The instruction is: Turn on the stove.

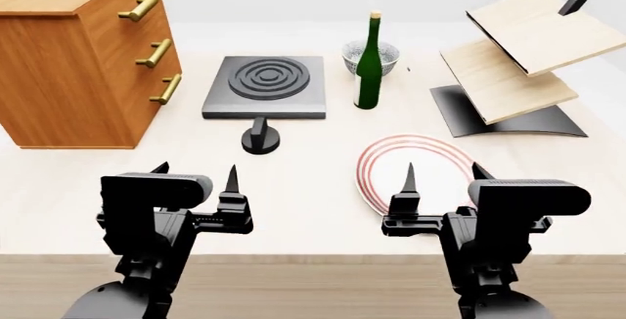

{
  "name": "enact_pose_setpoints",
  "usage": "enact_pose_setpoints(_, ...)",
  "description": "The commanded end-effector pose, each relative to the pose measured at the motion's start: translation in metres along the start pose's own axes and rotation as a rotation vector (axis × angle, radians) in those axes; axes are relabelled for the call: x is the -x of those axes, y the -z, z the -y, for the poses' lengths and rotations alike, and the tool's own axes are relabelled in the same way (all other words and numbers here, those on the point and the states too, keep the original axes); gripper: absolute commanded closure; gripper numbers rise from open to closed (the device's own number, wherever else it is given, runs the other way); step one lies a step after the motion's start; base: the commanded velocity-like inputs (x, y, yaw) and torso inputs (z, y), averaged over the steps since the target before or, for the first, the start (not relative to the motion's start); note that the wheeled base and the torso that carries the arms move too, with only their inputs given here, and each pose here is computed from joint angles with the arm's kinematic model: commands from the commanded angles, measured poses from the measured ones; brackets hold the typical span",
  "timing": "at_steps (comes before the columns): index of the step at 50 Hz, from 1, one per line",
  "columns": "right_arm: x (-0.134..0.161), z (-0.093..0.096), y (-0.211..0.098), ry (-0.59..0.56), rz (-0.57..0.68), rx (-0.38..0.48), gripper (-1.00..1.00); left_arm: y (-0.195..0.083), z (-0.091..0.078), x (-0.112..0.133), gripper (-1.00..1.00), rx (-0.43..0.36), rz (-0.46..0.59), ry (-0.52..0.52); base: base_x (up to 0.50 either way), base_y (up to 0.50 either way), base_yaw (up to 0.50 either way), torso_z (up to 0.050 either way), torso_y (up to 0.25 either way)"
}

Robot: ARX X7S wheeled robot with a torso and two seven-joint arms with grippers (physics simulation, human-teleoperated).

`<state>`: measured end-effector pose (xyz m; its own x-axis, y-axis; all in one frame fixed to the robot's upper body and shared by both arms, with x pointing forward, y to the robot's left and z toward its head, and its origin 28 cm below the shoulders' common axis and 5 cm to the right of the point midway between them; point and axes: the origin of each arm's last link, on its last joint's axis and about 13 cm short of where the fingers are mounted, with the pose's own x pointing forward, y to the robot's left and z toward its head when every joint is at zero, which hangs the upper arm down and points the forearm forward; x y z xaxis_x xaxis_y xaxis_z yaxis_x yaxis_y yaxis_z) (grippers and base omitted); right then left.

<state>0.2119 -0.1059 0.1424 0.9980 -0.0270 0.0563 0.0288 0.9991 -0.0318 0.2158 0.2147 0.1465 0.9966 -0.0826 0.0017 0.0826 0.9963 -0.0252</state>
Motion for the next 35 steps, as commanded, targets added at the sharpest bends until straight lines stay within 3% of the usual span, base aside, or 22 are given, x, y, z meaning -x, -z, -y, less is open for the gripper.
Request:
enact_pose_setpoints(1, 0.002, 0.002, -0.008, 0.002, 0.013, -0.001, -1.0, -0.007, 0.001, 0.002, -1.0, -0.013, 0.01, 0.007, 0.5, -0.08, 0.0, 0.0, 0.0)
enact_pose_setpoints(28, 0.002, 0.004, -0.006, 0.021, 0.015, -0.018, -1.0, -0.002, 0.001, 0.001, -1.0, -0.007, 0.0, 0.011, 0.5, -0.06, 0.0, 0.0, 0.001)
enact_pose_setpoints(35, 0.001, 0.004, -0.003, 0.03, 0.028, 0.001, -1.0, 0.005, 0.0, -0.003, -1.0, -0.009, -0.006, 0.002, 0.06, -0.01, 0.0, 0.0, 0.0)
